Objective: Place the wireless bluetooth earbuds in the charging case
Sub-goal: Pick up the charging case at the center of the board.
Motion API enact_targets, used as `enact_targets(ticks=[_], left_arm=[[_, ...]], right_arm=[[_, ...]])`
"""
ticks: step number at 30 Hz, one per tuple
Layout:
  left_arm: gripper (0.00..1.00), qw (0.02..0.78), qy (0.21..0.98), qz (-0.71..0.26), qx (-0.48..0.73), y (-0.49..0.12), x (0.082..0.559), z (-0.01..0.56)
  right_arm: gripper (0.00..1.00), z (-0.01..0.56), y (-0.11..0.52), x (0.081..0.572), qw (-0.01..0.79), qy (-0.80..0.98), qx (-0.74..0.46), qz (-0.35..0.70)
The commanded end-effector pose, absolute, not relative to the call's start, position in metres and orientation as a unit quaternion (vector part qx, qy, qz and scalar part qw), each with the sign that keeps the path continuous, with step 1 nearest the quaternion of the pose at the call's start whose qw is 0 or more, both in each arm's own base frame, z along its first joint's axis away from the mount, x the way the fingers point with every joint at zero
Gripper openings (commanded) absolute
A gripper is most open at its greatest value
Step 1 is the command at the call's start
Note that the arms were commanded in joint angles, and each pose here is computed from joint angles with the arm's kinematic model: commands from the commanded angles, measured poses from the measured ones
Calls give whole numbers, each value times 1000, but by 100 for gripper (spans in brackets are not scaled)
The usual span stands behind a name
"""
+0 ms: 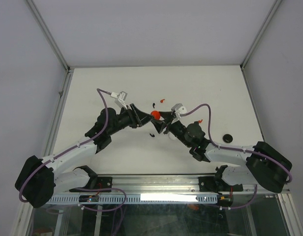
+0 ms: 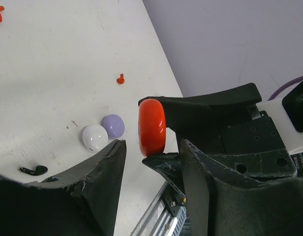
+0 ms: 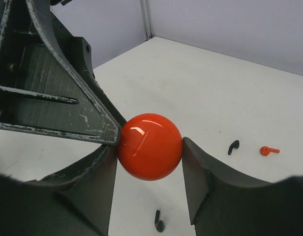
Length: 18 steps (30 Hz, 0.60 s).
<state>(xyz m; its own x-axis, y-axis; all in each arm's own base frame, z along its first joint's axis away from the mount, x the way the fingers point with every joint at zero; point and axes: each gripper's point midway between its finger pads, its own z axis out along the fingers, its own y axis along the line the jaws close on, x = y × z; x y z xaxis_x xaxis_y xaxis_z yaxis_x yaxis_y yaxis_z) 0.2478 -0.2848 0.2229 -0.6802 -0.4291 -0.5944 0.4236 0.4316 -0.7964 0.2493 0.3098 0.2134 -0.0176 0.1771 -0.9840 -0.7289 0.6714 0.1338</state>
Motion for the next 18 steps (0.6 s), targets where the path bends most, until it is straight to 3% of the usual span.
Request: enact_targets(ticks=[1,12,18], left_arm=[[46,427,715,-554,13,-294,250,246],[34,420,724,-546,20,-302,255,235],[11,448,724,-523,43,-299,260,238]], right_arm=[[45,247,313,250,701,582,-200,361],[46,245,316,250,704,577,-210,357],[50,242,321,245,692,581,-234,360]])
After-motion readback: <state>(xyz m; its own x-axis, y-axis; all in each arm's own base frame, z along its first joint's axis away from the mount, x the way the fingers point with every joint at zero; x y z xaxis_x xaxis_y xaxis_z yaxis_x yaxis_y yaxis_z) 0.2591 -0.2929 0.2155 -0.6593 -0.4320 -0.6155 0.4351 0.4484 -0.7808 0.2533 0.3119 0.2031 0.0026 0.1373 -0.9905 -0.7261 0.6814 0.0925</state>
